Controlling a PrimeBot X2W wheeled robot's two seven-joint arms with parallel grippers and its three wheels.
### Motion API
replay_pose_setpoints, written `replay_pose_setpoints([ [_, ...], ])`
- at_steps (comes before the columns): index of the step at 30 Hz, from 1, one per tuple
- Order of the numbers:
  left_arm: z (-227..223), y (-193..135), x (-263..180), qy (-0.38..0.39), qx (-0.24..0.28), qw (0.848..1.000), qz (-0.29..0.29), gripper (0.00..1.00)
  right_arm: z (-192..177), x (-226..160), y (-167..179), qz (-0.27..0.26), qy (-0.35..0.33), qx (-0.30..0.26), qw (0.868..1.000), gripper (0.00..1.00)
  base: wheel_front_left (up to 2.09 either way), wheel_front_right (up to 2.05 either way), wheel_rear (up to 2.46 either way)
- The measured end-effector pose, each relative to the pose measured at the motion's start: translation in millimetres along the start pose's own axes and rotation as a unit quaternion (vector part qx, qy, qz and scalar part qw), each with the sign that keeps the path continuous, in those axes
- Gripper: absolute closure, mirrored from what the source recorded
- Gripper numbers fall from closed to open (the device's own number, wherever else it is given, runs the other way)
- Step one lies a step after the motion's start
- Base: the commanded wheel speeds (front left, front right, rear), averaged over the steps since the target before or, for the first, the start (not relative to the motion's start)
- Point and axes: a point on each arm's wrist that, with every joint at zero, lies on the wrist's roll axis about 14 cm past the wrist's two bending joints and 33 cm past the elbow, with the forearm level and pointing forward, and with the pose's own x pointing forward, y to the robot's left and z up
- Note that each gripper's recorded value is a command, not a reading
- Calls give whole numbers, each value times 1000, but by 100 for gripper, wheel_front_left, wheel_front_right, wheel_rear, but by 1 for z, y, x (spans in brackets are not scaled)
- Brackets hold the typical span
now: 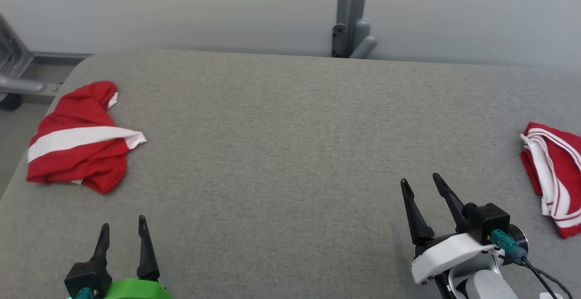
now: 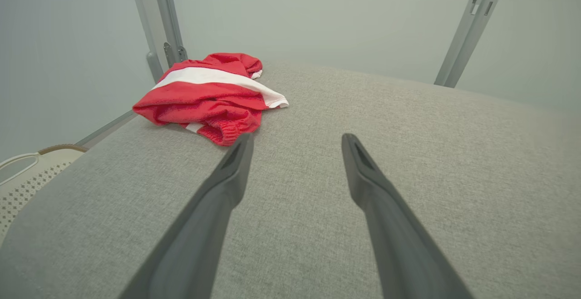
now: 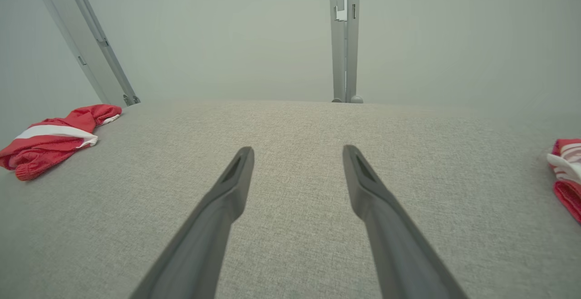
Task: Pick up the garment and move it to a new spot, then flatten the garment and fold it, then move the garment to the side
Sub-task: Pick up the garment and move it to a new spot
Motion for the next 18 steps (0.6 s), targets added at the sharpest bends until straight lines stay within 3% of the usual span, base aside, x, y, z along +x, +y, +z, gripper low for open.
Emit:
replay_pose_setpoints([
  [11, -3, 87, -52, 4, -5, 990, 140, 0, -28, 39, 91, 140, 36, 11, 989, 0, 0, 0, 0],
  [14, -9, 111, -74, 8, -31, 982, 186, 0, -35, 44, 114, 173, 45, 13, 984, 0, 0, 0, 0],
  [18, -8, 126, -91, 5, -39, 976, 212, 0, -37, 50, 139, 209, 47, 16, 977, 0, 0, 0, 0],
])
